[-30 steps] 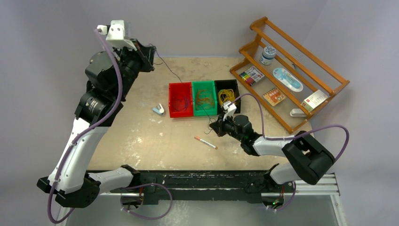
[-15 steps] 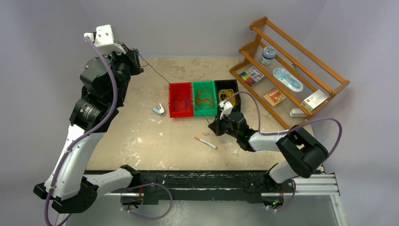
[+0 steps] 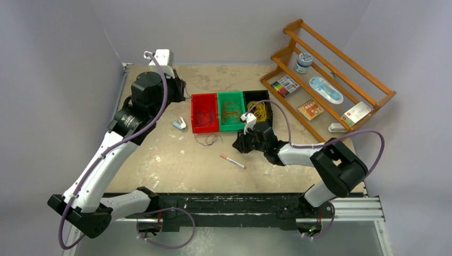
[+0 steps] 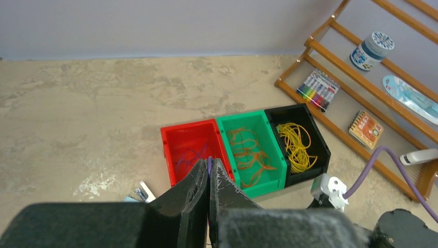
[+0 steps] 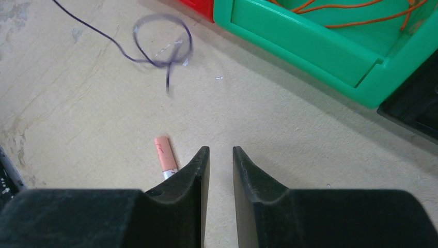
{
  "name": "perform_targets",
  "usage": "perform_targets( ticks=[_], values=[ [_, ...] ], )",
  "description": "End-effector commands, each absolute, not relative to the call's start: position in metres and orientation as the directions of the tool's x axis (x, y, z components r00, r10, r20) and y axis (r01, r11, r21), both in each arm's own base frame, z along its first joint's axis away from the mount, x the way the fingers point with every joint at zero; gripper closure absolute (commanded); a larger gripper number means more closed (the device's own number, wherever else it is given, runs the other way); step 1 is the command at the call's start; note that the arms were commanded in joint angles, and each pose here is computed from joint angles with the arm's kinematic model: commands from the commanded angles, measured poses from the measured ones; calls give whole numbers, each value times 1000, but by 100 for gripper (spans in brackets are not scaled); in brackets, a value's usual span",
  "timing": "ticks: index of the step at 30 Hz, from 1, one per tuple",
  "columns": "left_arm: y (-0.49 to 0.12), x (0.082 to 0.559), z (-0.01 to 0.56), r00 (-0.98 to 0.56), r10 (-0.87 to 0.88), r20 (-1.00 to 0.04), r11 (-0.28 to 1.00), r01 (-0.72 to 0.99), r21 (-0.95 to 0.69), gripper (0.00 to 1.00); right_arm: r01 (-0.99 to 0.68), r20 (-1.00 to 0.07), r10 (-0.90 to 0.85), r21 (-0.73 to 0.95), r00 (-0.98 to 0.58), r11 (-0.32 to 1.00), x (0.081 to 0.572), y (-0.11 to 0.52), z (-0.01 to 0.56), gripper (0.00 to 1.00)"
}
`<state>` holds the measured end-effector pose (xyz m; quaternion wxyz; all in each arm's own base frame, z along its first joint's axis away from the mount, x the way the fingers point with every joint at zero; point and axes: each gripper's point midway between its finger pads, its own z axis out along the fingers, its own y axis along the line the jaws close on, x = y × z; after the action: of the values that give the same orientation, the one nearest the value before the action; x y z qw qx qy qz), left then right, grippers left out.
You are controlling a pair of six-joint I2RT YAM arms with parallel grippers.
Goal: Untangle the cables
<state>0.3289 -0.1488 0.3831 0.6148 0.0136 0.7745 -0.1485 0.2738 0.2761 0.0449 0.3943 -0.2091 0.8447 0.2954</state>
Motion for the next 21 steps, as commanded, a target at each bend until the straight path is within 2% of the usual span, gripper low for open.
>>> perform_targets(
  ticks=[1, 3, 6, 12, 21],
  values=[
    [-161, 324, 404, -192, -230, -954, 922, 272, -277, 100, -609, -833, -97, 314, -545, 729, 288, 283, 71, 80],
    [-162, 325, 402, -197, -226, -954, 921, 275, -275, 100, -608, -835, -92, 315, -543, 729, 290, 285, 72, 86],
    [-162, 324, 400, -200, -225, -954, 921, 277, -275, 100, -610, -838, -84, 319, -539, 725, 291, 286, 76, 86],
    [-162, 324, 394, -210, -219, -953, 923, 273, -272, 100, -640, -863, -40, 341, -504, 689, 294, 297, 98, 66],
    [-166, 316, 383, -240, -202, -950, 913, 306, -271, 100, -691, -870, 45, 421, -492, 588, 309, 333, 126, 54]
  ],
)
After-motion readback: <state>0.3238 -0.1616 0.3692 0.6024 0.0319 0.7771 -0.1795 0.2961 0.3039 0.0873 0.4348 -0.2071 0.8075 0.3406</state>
